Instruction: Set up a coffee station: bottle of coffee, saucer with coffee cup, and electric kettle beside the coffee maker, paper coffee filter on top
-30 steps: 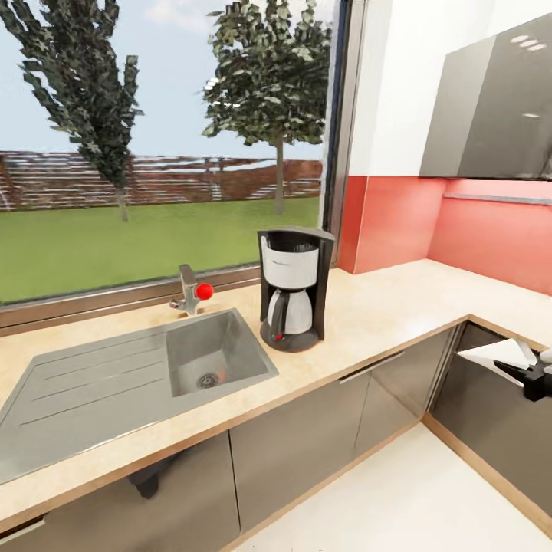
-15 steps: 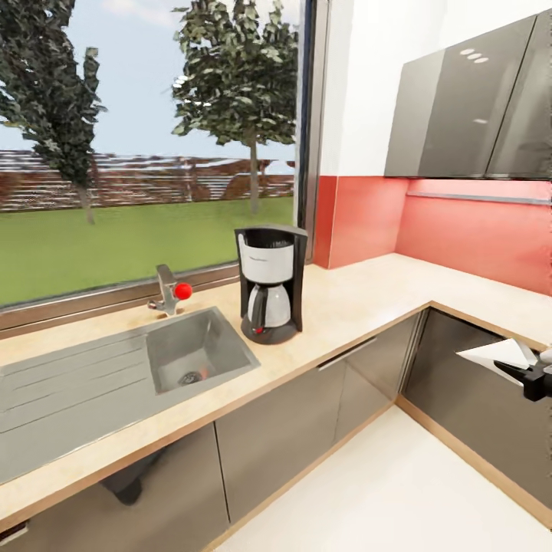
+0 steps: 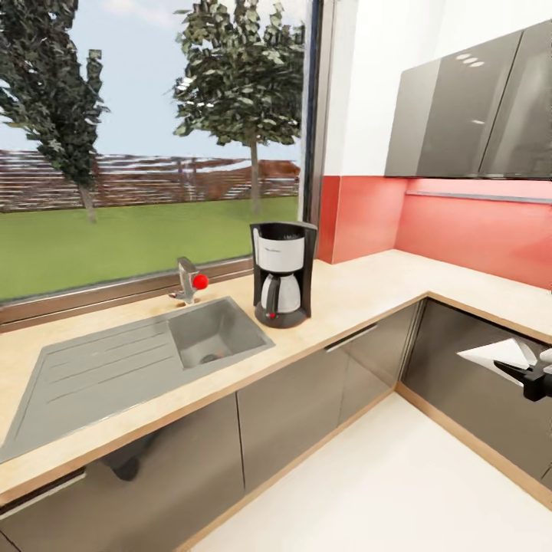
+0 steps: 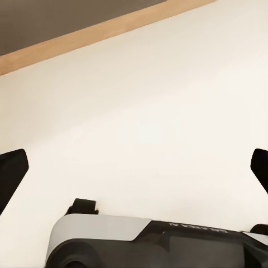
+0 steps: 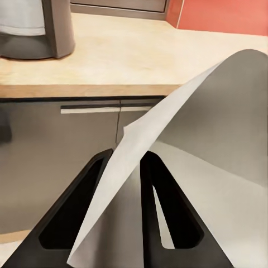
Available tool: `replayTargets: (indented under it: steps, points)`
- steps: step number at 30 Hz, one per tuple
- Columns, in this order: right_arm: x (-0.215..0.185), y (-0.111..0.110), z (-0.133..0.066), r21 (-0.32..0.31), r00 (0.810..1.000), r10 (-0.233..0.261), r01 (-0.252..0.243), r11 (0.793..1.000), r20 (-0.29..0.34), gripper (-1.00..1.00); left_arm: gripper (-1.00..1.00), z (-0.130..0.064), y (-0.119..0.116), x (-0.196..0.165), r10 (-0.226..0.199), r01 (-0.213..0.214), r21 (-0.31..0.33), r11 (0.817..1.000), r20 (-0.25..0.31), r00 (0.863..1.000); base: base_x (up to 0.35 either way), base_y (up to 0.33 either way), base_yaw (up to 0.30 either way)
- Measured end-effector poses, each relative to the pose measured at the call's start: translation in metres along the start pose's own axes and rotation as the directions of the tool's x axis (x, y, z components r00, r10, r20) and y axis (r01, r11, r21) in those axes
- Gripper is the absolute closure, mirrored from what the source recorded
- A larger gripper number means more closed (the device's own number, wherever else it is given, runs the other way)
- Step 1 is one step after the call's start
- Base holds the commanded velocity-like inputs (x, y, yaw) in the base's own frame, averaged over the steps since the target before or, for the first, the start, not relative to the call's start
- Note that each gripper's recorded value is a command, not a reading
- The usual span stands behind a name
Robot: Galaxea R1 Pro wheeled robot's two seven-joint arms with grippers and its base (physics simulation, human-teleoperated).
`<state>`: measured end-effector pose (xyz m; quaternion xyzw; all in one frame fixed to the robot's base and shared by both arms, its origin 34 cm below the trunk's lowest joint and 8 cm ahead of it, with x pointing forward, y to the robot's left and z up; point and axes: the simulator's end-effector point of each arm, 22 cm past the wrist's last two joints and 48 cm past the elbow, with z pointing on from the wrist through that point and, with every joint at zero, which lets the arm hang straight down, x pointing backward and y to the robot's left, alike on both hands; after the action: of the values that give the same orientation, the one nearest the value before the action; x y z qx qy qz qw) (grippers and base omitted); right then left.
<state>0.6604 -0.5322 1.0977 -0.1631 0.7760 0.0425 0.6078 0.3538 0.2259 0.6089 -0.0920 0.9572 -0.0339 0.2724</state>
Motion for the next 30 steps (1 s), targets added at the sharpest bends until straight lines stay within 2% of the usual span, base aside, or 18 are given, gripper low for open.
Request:
replayTargets:
  steps: [11,17,23,24,27,30]
  points:
    - [-0.001,0.000,-0.001,0.000,1.000,-0.002,0.002,1.000,0.001,1.00,-1.00,0.000,0.002,-0.001,-0.007,0.007,-0.005,1.000,0.002,1.000,-0.024,0.041,0.000]
    - [-0.021,0.005,-0.002,-0.002,0.998,-0.050,0.051,0.999,0.027,1.00,-1.00,0.000,0.002,0.000,-0.007,0.007,-0.005,1.000,0.001,1.000,0.136,0.113,0.000]
    - [-0.023,0.005,-0.003,-0.002,0.998,-0.054,0.054,0.999,0.026,1.00,-1.00,0.000,0.001,0.002,-0.006,0.006,-0.004,1.000,-0.004,1.000,0.015,0.012,0.000]
    - [-0.028,0.004,-0.010,0.009,0.998,0.041,-0.041,0.999,-0.042,1.00,-1.00,0.000,0.001,0.003,-0.005,0.005,-0.003,1.000,-0.007,1.000,0.000,0.000,0.000]
    - [-0.054,0.003,-0.021,0.028,0.995,0.068,-0.066,0.997,-0.068,1.00,-1.00,0.000,0.001,0.003,-0.005,0.005,-0.003,1.000,-0.008,1.000,0.000,0.000,0.000]
    - [-0.082,-0.012,-0.038,0.071,0.987,0.127,-0.120,0.990,-0.103,1.00,-1.00,0.000,0.001,0.004,-0.005,0.005,-0.003,1.000,-0.010,1.000,0.000,0.000,0.000]
